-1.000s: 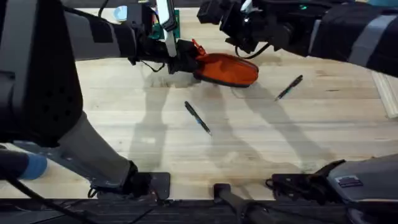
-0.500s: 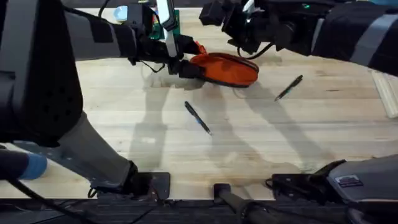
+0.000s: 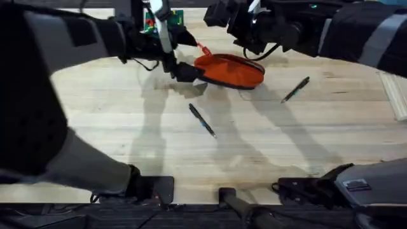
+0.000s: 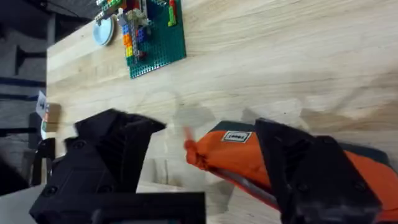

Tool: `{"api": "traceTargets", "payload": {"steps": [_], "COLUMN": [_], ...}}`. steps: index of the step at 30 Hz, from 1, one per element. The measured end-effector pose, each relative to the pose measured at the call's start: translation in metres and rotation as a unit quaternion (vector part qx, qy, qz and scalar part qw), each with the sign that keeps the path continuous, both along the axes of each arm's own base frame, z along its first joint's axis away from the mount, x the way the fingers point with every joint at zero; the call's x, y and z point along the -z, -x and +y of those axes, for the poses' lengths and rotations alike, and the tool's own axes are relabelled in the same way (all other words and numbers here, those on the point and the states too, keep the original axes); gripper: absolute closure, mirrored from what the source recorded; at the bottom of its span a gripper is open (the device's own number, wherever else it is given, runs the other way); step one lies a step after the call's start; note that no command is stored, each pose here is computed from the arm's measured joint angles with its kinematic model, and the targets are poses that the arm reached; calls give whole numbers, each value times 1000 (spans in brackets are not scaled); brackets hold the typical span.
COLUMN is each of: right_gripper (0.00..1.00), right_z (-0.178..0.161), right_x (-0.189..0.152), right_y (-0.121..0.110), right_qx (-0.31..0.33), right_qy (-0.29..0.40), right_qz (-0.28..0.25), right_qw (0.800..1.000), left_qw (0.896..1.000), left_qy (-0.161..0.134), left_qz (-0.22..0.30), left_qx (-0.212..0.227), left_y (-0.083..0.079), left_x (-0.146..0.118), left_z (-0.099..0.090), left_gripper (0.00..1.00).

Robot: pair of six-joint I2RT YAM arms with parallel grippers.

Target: Unzip the bag, pick up the pens from the table one at a time and place them inside, then zip the bag closed.

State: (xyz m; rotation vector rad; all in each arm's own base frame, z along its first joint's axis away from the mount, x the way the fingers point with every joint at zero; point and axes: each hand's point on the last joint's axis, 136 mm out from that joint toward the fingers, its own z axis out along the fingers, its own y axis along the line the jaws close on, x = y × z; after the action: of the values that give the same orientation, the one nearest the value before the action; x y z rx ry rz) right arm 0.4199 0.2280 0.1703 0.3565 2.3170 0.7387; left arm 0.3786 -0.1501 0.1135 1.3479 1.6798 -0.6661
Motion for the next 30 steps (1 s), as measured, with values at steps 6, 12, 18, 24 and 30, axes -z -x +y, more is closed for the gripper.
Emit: {"api": "traceTargets", "payload": {"steps": [6,12,18,24,30], "right_gripper": [6,6,6,6,6], "right_z": [-2,-2,-10,-23,-29], "right_x": [0,0,-5,-13,-17], "right_y": [-1,0,7,14,18], "right_qx": [0,-9,-13,-4,-4], "right_qy": [2,13,37,65,79], "right_qz": [-2,-6,-8,-14,-15], "right_qw": [1000,1000,999,998,997], "left_qw": [999,996,991,984,980], "left_qy": [-26,-65,-100,-129,-141], "left_qz": [8,27,28,33,36], "left_qx": [-31,-54,-84,-116,-135], "left_y": [11,29,50,70,88], "left_x": [-19,-30,-50,-65,-77], "left_z": [17,28,39,50,56], "left_gripper": [48,30,23,21,19]}}
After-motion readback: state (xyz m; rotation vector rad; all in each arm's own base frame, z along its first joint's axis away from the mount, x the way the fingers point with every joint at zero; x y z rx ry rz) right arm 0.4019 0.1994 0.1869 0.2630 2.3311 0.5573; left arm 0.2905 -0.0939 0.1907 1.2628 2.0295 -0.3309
